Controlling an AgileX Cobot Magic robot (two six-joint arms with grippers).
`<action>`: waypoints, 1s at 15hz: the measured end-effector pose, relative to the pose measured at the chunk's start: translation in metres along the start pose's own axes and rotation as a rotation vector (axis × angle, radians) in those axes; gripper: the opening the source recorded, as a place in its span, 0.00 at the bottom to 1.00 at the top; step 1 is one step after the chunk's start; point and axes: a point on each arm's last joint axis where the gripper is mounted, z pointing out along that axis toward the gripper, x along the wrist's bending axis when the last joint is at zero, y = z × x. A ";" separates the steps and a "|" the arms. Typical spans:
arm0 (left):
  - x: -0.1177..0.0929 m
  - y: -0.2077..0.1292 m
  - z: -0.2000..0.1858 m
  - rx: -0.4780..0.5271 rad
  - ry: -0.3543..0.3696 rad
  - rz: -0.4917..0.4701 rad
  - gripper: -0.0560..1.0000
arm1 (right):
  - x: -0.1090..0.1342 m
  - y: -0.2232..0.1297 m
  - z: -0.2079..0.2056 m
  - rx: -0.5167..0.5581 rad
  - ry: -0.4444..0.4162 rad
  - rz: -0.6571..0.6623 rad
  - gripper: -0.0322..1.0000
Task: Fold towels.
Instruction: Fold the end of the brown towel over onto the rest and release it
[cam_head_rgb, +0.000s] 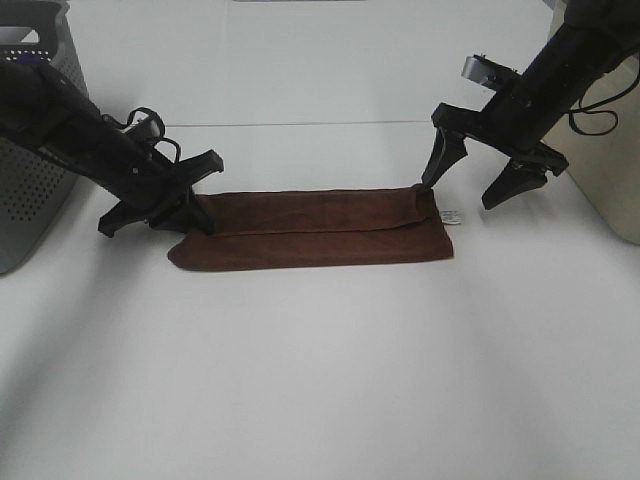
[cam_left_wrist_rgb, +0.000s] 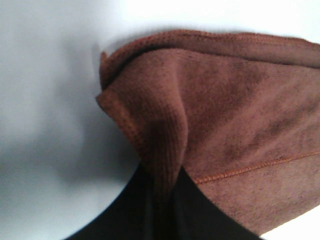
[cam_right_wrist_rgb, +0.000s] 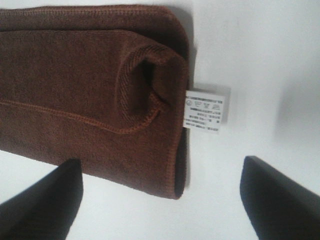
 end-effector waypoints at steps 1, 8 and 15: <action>-0.001 0.001 -0.007 0.007 0.039 0.018 0.08 | 0.000 0.000 0.000 0.000 0.000 0.000 0.81; -0.068 0.032 -0.100 0.035 0.093 0.098 0.08 | 0.000 0.000 0.000 0.000 0.000 0.000 0.81; -0.148 -0.008 -0.029 0.054 -0.136 0.127 0.08 | 0.000 0.000 0.000 0.000 0.000 -0.001 0.81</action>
